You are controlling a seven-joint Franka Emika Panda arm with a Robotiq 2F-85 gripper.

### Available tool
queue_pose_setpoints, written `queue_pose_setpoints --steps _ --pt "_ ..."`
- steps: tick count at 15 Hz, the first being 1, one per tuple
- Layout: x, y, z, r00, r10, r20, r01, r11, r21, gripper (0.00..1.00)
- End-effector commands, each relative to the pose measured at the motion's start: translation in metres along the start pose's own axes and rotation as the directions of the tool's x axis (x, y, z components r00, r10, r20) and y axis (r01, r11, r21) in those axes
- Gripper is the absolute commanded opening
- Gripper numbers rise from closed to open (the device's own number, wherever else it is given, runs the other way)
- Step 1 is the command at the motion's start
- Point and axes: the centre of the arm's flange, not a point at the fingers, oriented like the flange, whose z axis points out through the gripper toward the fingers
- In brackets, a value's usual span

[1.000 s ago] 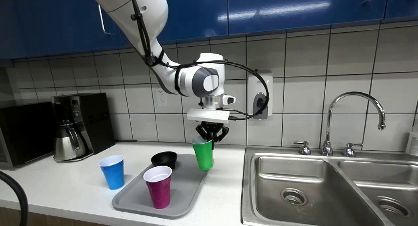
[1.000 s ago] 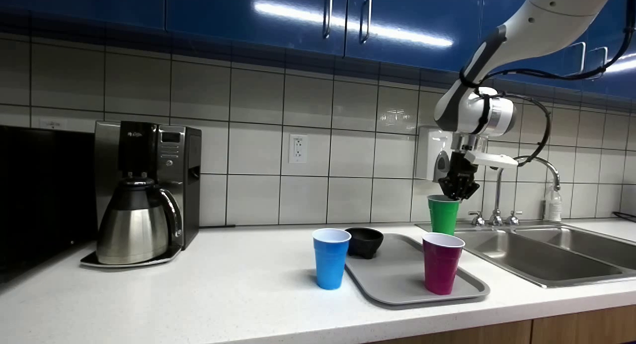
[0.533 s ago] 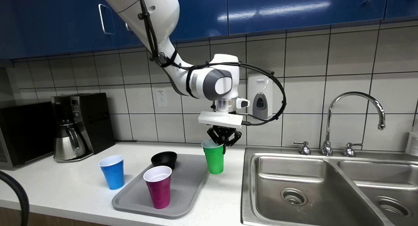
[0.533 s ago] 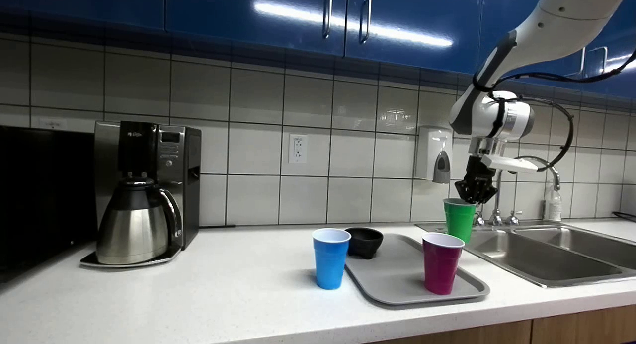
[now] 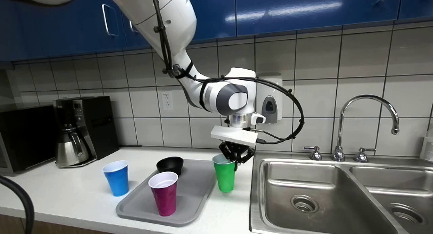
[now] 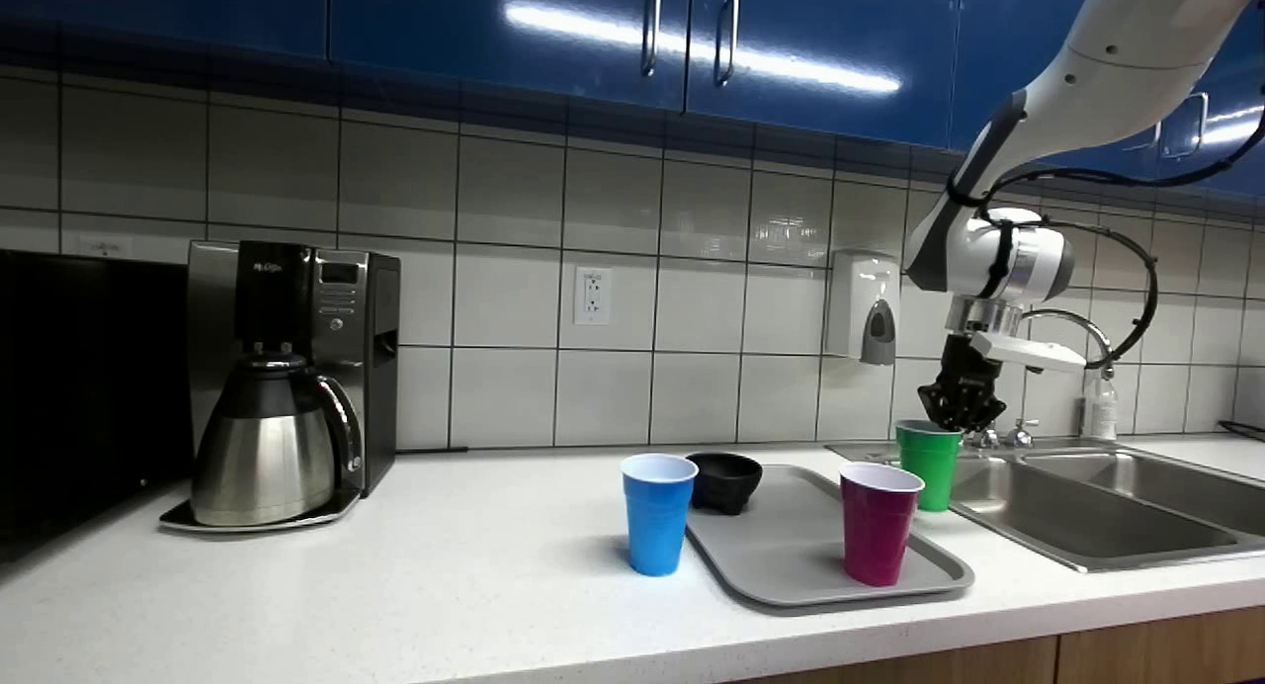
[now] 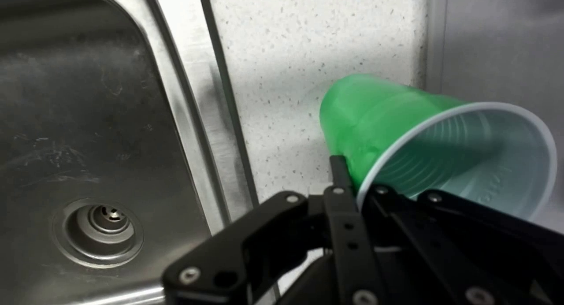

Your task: Take the cups off of the tray

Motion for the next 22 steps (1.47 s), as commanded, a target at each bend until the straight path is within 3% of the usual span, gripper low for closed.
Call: queue_pose_setpoints --steps 1,5,7,12,17,22 --pt "0.002 0.013 0.013 1.000 -0.009 0.003 0.009 1.000 0.011 0.01" --pt "0.002 0.014 0.020 1.000 -0.008 0.011 0.008 1.000 0.015 0.01" --pt "0.003 0.012 0.016 1.000 -0.007 0.017 0.007 1.000 0.022 0.29" --pt "0.007 -0.002 -0.011 0.999 -0.042 0.007 0.042 0.999 0.031 0.66" --pt "0.004 -0.017 -0.064 0.994 -0.104 0.013 0.103 0.993 0.061 1.00" --pt "-0.007 -0.035 -0.096 0.986 -0.161 0.035 0.158 0.985 0.073 1.00"
